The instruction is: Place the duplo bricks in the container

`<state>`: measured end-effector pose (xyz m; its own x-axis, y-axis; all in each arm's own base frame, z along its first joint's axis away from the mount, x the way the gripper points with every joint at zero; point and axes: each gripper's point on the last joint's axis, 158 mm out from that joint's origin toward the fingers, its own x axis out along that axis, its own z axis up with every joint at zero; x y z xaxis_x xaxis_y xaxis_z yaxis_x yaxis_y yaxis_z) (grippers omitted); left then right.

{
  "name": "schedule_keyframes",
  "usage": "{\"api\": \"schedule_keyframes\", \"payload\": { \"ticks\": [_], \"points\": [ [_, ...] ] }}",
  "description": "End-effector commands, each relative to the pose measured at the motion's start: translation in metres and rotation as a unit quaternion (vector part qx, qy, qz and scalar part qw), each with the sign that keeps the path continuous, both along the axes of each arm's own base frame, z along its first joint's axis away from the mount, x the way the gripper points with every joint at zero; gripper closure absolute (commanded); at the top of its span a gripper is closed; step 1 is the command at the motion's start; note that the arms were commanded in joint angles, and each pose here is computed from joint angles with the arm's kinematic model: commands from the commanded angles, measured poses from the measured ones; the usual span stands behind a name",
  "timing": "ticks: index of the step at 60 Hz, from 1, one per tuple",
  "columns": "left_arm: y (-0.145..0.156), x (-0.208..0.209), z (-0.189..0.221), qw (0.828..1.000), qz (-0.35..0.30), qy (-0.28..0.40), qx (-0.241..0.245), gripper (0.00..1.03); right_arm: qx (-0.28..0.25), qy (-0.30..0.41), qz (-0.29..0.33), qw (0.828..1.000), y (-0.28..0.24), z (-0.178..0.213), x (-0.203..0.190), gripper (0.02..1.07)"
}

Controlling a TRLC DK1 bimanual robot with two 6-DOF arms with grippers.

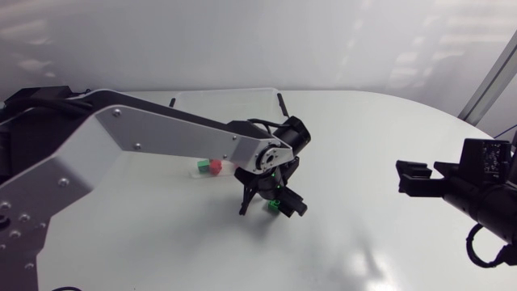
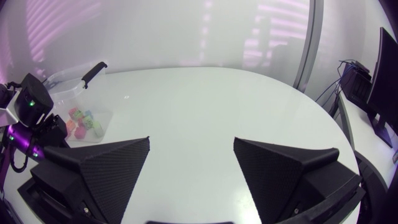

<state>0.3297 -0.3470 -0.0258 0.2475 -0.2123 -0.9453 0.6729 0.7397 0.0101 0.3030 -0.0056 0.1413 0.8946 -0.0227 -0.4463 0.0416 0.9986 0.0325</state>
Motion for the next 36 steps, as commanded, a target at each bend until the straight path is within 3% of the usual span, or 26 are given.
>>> {"api": "schedule_keyframes", "payload": {
  "ticks": [1, 5, 6, 13, 19, 29, 36],
  "points": [
    [-0.001, 0.004, -0.009, 1.0, 0.017, 0.011, 0.007, 0.53, -0.008, 0.008, 0.0, 1.0, -0.002, -0.01, -0.006, 0.09],
    [0.001, 0.004, -0.016, 1.0, 0.019, 0.016, 0.013, 0.81, -0.008, 0.004, -0.001, 1.0, -0.003, -0.009, -0.009, 0.09],
    [0.002, 0.003, -0.017, 1.0, 0.021, 0.018, 0.014, 0.82, -0.008, 0.003, -0.001, 1.0, -0.003, -0.009, -0.009, 0.09],
    [0.011, -0.002, -0.016, 0.999, 0.024, 0.02, 0.016, 0.85, -0.008, 0.001, -0.002, 1.0, -0.004, -0.008, -0.01, 0.09],
    [0.019, 0.0, 0.014, 1.0, 0.029, 0.0, -0.005, 0.85, -0.008, -0.002, -0.002, 1.0, -0.004, -0.007, -0.011, 0.09],
    [0.036, 0.006, 0.1, 0.995, 0.044, -0.067, -0.065, 0.85, -0.008, -0.006, -0.001, 1.0, -0.004, -0.004, -0.012, 0.09],
    [0.063, 0.024, 0.167, 0.982, 0.07, -0.147, -0.101, 0.85, -0.008, -0.009, -0.001, 1.0, -0.003, -0.003, -0.013, 0.09]
  ]
}}
